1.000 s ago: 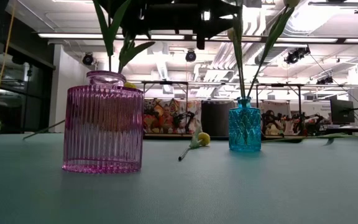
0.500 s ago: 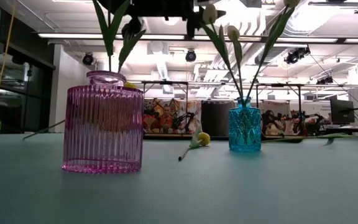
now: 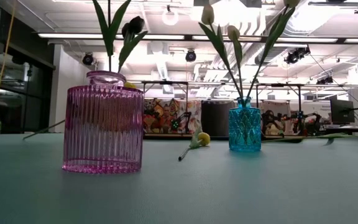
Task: Sort flowers into vase by color
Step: Put the left yellow tulip flower into the purple vase
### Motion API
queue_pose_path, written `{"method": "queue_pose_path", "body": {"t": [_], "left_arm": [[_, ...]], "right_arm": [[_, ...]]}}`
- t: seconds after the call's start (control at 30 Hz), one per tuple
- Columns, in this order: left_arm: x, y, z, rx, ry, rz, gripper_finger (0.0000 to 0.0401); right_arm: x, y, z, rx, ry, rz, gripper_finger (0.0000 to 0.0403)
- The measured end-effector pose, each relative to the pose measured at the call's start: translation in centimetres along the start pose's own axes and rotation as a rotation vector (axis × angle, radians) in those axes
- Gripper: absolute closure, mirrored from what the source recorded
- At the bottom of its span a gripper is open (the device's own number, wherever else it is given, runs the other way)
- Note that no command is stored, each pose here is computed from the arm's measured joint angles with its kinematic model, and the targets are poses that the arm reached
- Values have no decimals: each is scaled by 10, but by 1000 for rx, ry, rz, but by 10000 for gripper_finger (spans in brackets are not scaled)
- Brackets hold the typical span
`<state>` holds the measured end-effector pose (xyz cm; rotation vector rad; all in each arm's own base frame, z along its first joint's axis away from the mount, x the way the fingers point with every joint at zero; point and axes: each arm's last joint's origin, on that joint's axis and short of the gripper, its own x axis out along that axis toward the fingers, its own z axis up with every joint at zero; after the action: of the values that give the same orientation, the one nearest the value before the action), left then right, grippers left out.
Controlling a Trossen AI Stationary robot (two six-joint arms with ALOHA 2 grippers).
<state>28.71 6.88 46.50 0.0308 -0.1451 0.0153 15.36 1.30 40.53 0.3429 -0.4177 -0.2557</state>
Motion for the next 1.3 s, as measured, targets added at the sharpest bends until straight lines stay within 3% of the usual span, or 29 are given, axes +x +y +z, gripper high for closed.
{"method": "queue_pose_path", "body": {"t": [0.07, 0.13, 0.23, 0.33, 0.43, 0.6, 0.9, 1.1, 1.3], "left_arm": [[-22, -1, 18, 63, 50, 154, 146], [-43, 3, 28, 108, 162, 389, 146], [-68, 25, 22, 61, 378, 704, 146], [-90, 53, -1, -101, 601, 852, 146], [-107, 77, -34, -274, 856, 914, 146], [-122, 89, -82, -478, 1169, 774, 146], [-132, 47, -154, -349, 1566, 376, 146], [-137, 11, -190, -203, 1652, 152, 146], [-134, -13, -209, -19, 1493, -37, 146]], "right_arm": [[0, 0, 0, -1, 0, 0, 123], [0, 0, 0, -1, 0, 0, 123], [0, 0, 0, -3, 0, 0, 123], [0, 0, 0, -16, -2, -9, 123], [0, -1, 0, -18, -5, -26, 123], [0, -1, 0, -19, -6, -32, 123], [0, -1, 0, -19, -6, -32, 123], [0, -1, 0, -19, -6, -32, 123], [0, -1, 0, -20, -5, -32, 123]]}}
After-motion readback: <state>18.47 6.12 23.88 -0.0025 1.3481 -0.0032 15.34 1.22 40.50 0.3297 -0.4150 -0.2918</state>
